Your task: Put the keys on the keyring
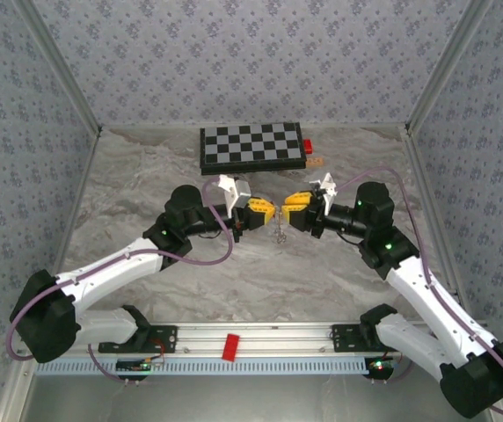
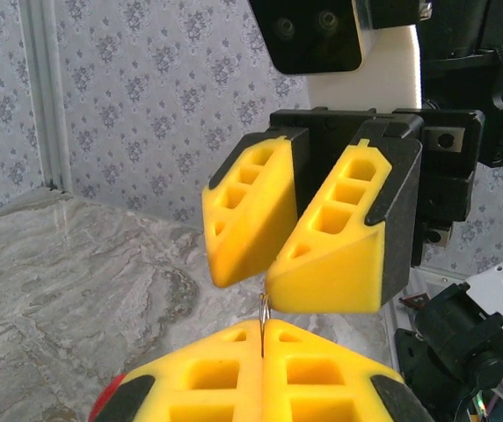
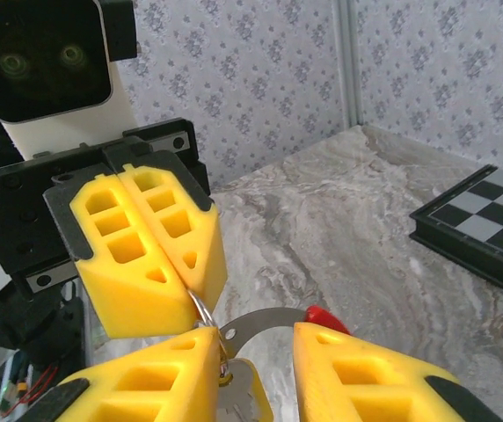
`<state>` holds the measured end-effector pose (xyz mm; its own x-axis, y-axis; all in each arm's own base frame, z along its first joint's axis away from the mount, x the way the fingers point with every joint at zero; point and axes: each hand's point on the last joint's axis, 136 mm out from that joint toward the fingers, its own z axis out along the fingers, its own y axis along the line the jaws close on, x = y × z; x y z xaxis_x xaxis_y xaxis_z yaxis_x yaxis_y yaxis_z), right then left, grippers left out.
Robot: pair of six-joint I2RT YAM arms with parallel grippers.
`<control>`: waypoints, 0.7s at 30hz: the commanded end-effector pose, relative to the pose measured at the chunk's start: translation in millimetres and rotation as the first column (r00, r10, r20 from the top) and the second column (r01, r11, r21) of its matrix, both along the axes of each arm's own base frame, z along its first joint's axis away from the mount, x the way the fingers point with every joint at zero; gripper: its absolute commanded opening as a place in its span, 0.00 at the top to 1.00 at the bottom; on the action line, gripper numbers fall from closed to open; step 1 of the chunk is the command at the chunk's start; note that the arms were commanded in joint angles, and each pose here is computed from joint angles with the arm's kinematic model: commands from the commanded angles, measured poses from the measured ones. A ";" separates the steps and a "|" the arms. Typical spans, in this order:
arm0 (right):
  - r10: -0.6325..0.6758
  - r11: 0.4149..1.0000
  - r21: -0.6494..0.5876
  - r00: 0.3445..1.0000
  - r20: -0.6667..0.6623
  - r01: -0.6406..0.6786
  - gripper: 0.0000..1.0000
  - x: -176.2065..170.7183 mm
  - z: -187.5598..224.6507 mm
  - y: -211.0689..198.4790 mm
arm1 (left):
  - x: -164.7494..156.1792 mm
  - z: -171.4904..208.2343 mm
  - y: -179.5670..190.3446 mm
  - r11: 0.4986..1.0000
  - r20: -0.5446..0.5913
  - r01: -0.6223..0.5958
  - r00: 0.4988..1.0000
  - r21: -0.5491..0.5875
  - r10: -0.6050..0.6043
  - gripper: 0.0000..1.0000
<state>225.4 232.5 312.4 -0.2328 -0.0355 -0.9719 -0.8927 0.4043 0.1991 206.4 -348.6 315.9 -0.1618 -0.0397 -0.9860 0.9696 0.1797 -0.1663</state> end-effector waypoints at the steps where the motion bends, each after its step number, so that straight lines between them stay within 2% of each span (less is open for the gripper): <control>1: 0.054 0.998 0.025 0.999 0.007 -0.054 0.76 -7.3 10.0 3.5 | -7.6 26.2 1.9 0.998 0.073 0.017 0.997 -0.057 -0.013 1.00; 2: 0.059 0.998 0.025 0.998 0.006 -0.059 0.81 -8.1 9.8 3.9 | -8.0 26.5 1.7 0.998 0.073 0.018 0.997 -0.058 -0.014 1.00; 5: 0.060 0.998 0.022 0.998 -0.001 -0.060 0.83 -8.1 8.5 3.5 | -7.6 27.7 2.1 0.998 0.076 0.016 0.997 -0.058 -0.011 1.00; 10: 0.070 0.997 0.012 0.997 -0.010 -0.070 1.00 -10.3 4.8 3.8 | -7.1 28.1 1.9 0.998 0.077 0.014 0.997 -0.061 -0.009 1.00; 21: 0.068 0.997 -0.022 0.996 -0.053 -0.069 1.00 -9.2 -16.7 3.0 | -7.8 36.2 5.0 0.996 0.084 0.003 0.996 -0.090 0.004 1.00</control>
<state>218.9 235.2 307.5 -0.2537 -0.0506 -0.9660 -0.9063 0.3614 0.2191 208.4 -348.2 316.2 -0.1612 -0.0424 -0.9860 0.9673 0.1914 -0.1664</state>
